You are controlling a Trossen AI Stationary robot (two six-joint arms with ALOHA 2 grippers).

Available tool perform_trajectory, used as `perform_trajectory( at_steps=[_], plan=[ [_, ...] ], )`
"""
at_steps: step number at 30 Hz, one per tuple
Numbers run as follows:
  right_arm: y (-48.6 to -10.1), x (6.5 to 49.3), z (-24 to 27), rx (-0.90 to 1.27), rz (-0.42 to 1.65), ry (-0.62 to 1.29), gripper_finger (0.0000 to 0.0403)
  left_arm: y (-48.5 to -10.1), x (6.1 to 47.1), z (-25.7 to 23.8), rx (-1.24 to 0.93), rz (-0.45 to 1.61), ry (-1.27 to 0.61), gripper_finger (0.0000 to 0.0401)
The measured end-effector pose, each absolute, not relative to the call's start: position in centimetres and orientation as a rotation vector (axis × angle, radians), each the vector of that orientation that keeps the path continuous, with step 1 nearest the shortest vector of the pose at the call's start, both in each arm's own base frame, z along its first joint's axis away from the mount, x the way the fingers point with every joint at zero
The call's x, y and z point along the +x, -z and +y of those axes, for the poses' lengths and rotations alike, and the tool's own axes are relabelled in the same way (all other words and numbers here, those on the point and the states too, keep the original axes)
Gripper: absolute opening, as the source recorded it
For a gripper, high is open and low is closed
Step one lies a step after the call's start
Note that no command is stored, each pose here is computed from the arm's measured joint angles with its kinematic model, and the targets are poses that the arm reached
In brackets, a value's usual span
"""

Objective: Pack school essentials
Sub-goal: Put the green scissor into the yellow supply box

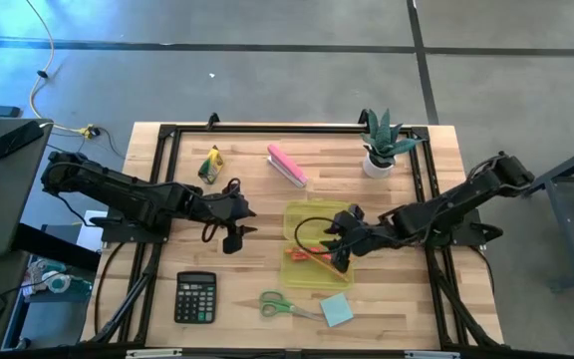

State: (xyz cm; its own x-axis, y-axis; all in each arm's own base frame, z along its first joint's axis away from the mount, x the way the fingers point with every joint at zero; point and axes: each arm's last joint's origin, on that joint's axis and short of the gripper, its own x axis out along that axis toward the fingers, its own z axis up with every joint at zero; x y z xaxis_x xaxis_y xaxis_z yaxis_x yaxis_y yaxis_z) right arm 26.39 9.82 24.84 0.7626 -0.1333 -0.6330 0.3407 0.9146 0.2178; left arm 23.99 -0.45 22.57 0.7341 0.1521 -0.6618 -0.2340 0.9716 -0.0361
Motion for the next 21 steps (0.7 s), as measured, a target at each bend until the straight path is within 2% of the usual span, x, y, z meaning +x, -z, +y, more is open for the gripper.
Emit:
perform_trajectory(
  at_steps=[6,13,21],
  plan=[
    [-26.1,25.6,9.1,0.263,0.575,0.343,0.0158,-25.1,24.8,-1.0,-0.06,0.663,-0.161,0.0199],
    [-26.6,25.1,8.8,0.24,0.555,0.386,0.0158,-28.0,25.3,-3.9,-0.03,0.587,-0.046,0.02],
    [-26.5,25.1,8.8,0.245,0.56,0.39,0.0158,-28.2,26.2,-7.7,0.03,0.623,-0.041,0.02]
  ],
)
